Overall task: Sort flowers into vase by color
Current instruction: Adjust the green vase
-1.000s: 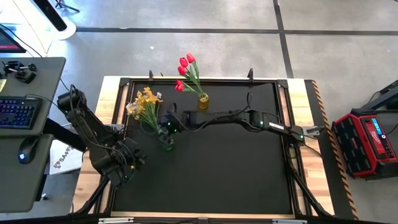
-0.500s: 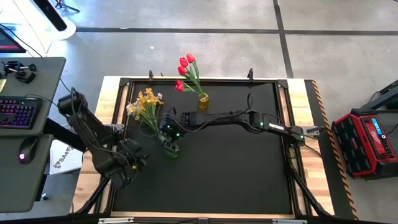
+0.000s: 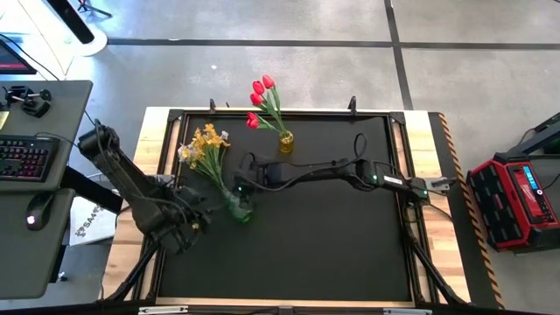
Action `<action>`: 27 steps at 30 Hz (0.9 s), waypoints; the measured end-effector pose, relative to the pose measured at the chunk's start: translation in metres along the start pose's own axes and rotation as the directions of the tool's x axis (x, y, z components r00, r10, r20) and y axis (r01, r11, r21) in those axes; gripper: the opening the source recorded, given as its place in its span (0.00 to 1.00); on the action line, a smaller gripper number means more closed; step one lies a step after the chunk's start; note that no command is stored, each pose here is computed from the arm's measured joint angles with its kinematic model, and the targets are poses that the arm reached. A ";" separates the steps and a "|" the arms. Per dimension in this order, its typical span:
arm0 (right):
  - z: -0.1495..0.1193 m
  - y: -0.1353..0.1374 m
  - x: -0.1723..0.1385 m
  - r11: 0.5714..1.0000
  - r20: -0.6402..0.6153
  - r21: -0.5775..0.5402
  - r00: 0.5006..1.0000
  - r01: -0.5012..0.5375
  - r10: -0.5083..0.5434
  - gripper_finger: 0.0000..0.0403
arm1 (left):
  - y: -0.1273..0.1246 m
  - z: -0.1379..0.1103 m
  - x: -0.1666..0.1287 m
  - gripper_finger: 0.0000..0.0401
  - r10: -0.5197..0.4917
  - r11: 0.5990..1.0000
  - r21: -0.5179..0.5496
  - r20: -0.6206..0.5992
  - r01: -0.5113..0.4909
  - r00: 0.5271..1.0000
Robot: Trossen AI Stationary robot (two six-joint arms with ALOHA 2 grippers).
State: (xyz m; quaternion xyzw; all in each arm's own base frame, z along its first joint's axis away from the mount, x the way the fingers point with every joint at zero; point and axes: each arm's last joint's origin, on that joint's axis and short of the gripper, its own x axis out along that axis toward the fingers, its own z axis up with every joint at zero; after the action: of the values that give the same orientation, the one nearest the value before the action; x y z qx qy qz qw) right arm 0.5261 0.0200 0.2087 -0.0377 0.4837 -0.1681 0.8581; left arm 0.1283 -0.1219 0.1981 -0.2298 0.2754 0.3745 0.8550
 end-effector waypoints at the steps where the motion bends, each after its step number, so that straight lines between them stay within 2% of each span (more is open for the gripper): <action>1: -0.005 0.002 -0.005 0.997 -0.034 -0.029 0.996 0.076 -0.077 0.80 | 0.001 0.005 0.000 0.60 -0.007 1.000 -0.011 0.005 0.007 1.000; 3: -0.015 0.006 -0.017 0.968 -0.078 -0.087 0.967 0.235 -0.241 0.80 | 0.004 0.015 0.002 0.60 0.003 0.999 -0.045 0.014 -0.003 1.000; 5: -0.024 0.008 -0.032 0.931 -0.118 -0.137 0.927 0.339 -0.355 0.80 | 0.006 0.023 0.006 0.60 0.035 0.996 -0.084 0.010 -0.034 0.999; 8: -0.034 0.005 -0.052 0.908 -0.189 -0.175 0.893 0.380 -0.409 0.80 | 0.009 0.036 0.016 0.60 0.098 0.991 -0.090 0.002 -0.097 0.995; 12: -0.044 0.001 -0.056 0.886 -0.257 -0.233 0.853 0.401 -0.454 0.78 | 0.016 0.056 0.033 0.60 0.201 0.977 -0.060 -0.059 -0.204 0.978; 17: -0.061 0.002 -0.046 0.878 -0.316 -0.287 0.827 0.383 -0.464 0.74 | 0.033 0.084 0.049 0.57 0.293 0.953 -0.035 -0.119 -0.299 0.949; 21: -0.084 -0.002 -0.039 0.885 -0.359 -0.297 0.817 0.358 -0.451 0.70 | 0.046 0.112 0.049 0.52 0.318 0.942 -0.073 -0.120 -0.327 0.941; 24: -0.101 -0.011 -0.044 0.934 -0.359 -0.208 0.866 0.290 -0.349 0.67 | 0.058 0.133 0.049 0.48 0.355 0.925 -0.106 -0.104 -0.365 0.929; 27: -0.115 -0.017 -0.053 0.977 -0.282 -0.113 0.937 0.180 -0.205 0.65 | 0.071 0.150 0.053 0.44 0.410 0.902 -0.103 -0.095 -0.418 0.907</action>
State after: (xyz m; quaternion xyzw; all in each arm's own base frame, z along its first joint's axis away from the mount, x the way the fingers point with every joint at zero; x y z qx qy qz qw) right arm 0.3995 0.0322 0.1954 -0.0966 0.6057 -0.2341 0.7543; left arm 0.1488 0.0391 0.2621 -0.2307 0.3248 0.5552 0.7301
